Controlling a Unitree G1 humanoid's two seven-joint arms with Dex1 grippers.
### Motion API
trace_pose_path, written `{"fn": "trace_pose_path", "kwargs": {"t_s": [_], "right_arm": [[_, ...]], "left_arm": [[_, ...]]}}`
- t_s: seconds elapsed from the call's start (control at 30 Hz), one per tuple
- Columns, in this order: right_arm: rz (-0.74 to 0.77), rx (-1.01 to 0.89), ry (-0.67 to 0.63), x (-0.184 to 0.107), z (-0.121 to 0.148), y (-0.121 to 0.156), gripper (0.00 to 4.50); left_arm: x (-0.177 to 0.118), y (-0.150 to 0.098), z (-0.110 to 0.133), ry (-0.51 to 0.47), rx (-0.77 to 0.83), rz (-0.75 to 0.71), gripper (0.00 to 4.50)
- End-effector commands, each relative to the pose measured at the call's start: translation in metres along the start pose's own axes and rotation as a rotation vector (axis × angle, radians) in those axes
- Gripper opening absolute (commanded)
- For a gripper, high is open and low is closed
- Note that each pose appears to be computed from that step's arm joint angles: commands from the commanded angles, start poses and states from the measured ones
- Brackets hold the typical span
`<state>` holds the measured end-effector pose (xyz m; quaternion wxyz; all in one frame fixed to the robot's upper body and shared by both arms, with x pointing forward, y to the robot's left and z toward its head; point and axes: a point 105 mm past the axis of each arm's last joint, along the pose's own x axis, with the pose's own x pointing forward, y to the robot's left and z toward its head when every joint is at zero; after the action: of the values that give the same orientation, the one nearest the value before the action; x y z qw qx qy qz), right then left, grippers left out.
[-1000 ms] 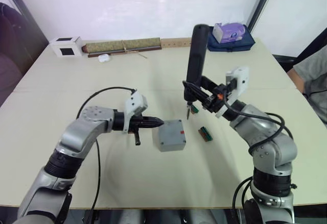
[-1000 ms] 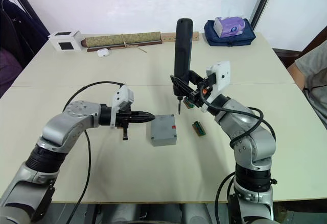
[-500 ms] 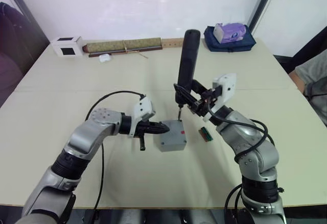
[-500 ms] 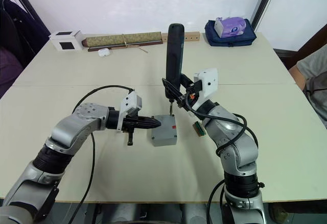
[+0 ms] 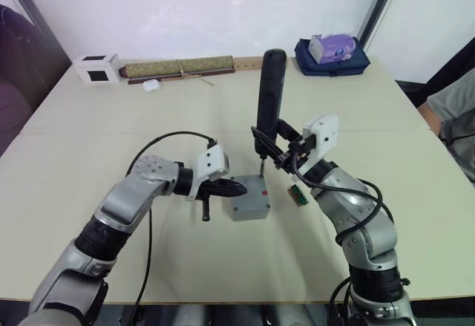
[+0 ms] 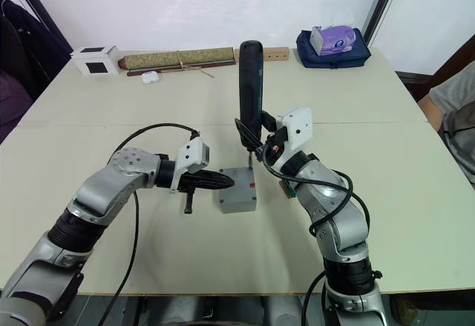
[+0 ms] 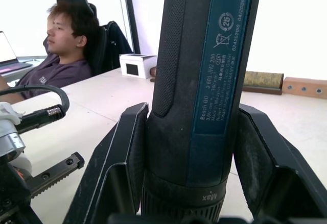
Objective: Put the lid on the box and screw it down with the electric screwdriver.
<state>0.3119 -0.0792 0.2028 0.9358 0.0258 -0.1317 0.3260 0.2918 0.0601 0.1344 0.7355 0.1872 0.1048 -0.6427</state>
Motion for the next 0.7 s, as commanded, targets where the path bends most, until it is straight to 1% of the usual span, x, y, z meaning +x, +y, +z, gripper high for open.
{"fn": "trace_pose_path", "kwargs": {"t_s": [0.03, 0.1, 0.2, 0.33, 0.47, 0.5, 0.7], "right_arm": [[-0.034, -0.036, -0.034, -0.004, 0.001, -0.003, 1.85], [-0.045, -0.047, -0.028, -0.006, -0.003, -0.004, 1.85], [-0.057, -0.092, 0.020, -0.014, -0.018, -0.003, 1.85], [-0.078, -0.079, 0.043, -0.020, -0.028, -0.001, 1.85], [-0.039, -0.029, 0.137, -0.028, -0.054, 0.010, 1.85], [-0.028, -0.042, 0.158, -0.030, -0.058, 0.010, 1.85], [-0.001, -0.016, 0.229, -0.033, -0.072, 0.012, 1.85]], "left_arm": [[0.001, 0.000, -0.010, 0.041, -0.015, 0.006, 0.00], [0.001, 0.001, -0.009, 0.043, -0.015, 0.011, 0.00], [0.002, 0.001, -0.005, 0.043, -0.010, 0.020, 0.00], [0.000, -0.002, -0.005, 0.051, -0.011, 0.025, 0.00], [0.000, -0.002, -0.006, 0.054, -0.020, 0.020, 0.00], [0.000, -0.002, -0.007, 0.059, -0.021, 0.019, 0.00], [-0.001, -0.003, -0.011, 0.076, -0.024, 0.007, 0.00]]}}
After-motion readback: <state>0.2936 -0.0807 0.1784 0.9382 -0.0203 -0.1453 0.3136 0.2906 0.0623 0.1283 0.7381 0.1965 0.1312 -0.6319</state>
